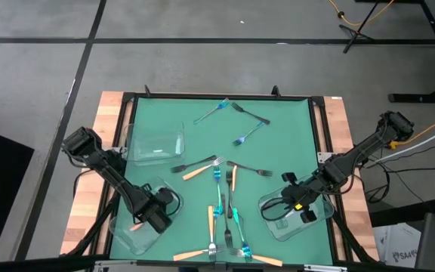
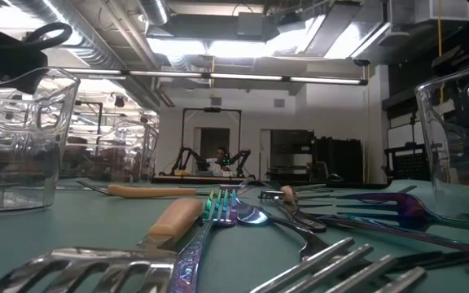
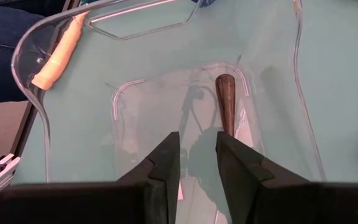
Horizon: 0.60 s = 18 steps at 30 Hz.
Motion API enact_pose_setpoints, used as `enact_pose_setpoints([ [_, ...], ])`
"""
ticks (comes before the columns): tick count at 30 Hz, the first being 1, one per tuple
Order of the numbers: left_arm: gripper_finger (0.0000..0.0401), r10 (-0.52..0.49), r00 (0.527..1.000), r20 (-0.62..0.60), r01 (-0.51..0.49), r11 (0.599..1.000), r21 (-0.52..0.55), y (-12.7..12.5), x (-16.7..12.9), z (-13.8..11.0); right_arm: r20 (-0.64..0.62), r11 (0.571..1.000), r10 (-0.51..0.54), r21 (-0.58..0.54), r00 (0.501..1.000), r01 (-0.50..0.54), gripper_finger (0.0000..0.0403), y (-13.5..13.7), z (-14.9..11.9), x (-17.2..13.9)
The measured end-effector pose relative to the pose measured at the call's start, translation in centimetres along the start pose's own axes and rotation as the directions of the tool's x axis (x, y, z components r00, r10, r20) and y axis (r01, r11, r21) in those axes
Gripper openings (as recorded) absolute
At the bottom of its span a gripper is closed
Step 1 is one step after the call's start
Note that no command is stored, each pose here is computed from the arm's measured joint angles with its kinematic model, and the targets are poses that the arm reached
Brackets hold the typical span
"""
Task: Sort silverware by color (type)
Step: Put the yellow fork into the bottom left transparent bin, then put the black fork into the bottom right transparent bin
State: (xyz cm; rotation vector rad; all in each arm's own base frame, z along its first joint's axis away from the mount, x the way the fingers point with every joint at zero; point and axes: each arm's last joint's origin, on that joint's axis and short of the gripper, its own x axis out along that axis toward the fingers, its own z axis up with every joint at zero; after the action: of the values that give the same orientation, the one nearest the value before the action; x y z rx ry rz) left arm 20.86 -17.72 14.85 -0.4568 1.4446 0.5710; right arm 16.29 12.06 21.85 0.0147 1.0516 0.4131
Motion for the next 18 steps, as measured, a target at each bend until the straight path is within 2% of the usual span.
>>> enact_pose_setpoints([
  [10, 0.0026, -0.001, 1.000, -0.029, 0.001, 1.000, -0.011, 0.02, 0.10, 0.00, 0.000, 1.000, 0.000, 0.000, 1.000, 0.000, 0.0096, 0.01, 0.00, 0.00],
  [18, 0.0080, -0.005, 0.998, -0.058, 0.004, 1.000, -0.011, 0.02, 0.13, -0.05, 0.002, 1.000, 0.000, 0.000, 1.000, 0.000, 0.0096, 0.01, 0.02, 0.00],
])
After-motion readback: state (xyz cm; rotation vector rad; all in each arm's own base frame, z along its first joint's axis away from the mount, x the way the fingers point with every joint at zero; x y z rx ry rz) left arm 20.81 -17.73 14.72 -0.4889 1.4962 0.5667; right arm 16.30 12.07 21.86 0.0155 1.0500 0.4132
